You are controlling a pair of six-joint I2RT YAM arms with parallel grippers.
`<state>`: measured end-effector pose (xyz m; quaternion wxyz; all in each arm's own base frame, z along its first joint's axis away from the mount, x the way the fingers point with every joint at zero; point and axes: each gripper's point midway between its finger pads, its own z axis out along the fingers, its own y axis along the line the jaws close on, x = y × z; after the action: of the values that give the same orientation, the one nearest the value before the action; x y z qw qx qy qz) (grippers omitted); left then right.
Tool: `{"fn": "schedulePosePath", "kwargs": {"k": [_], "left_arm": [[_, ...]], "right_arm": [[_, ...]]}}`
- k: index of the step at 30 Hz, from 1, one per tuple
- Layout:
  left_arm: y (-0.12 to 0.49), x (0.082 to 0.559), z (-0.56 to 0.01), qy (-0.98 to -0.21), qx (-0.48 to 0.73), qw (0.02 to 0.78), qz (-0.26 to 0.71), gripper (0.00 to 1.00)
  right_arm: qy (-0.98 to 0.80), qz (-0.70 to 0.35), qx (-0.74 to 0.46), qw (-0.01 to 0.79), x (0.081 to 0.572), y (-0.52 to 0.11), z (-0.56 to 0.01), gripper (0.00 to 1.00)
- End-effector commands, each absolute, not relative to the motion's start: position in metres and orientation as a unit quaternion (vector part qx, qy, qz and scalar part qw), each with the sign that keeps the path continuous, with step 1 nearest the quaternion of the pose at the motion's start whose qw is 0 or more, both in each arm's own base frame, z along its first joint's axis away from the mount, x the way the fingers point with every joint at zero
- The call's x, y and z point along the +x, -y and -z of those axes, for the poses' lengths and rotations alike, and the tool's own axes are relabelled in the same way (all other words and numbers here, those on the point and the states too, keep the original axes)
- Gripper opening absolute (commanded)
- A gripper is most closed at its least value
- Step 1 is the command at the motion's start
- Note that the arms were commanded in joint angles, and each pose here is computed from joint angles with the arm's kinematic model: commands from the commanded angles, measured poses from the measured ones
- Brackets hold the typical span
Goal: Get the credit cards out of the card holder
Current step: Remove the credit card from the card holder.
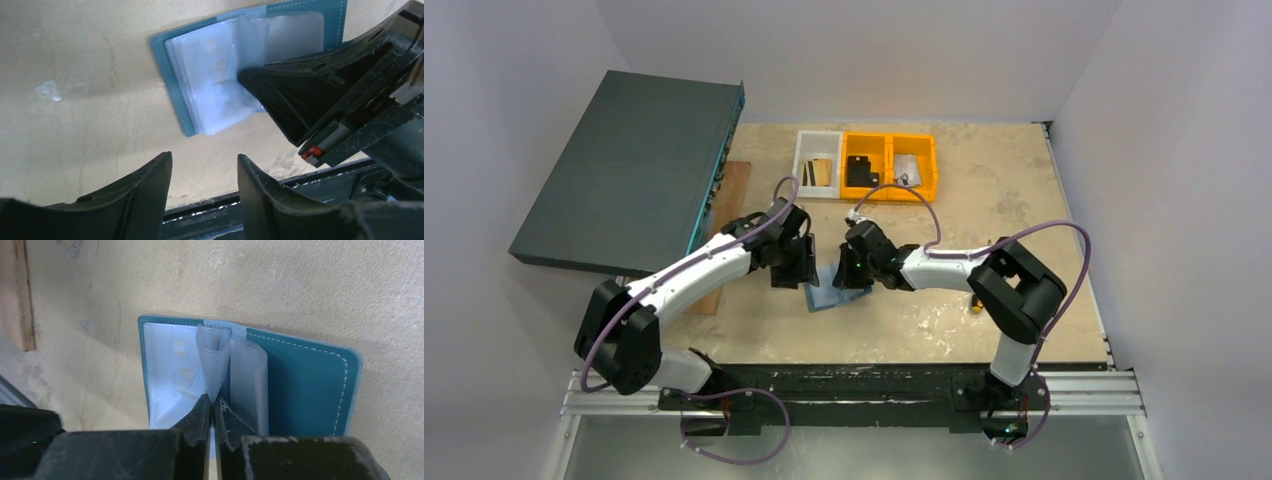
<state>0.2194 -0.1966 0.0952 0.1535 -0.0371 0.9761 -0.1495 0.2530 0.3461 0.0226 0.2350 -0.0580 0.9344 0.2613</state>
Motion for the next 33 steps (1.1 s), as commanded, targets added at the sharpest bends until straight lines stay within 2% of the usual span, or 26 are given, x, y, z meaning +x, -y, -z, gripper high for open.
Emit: {"fn": "schedulePosePath", "kwargs": {"k": [1,6,19,33], "left_arm": [[0.223,0.233,-0.093,-0.966,-0.049,0.15,0.203,0.46],[0.228,0.234,-0.076,-0.969,-0.056,0.131,0.2,0.4],[0.229,0.223,-0.046,-0.974,-0.075,0.087,0.194,0.42],[0.23,0.221,-0.034,-0.974,-0.087,0.079,0.193,0.43]], "right_arm": [[-0.95,-0.261,-0.059,0.164,0.223,-0.329,0.017,0.0],[-0.948,-0.274,-0.053,0.151,0.219,-0.327,0.023,0.0],[-0.951,-0.274,-0.048,0.137,0.213,-0.323,0.035,0.0],[-0.953,-0.268,-0.045,0.131,0.211,-0.32,0.041,0.0]]}}
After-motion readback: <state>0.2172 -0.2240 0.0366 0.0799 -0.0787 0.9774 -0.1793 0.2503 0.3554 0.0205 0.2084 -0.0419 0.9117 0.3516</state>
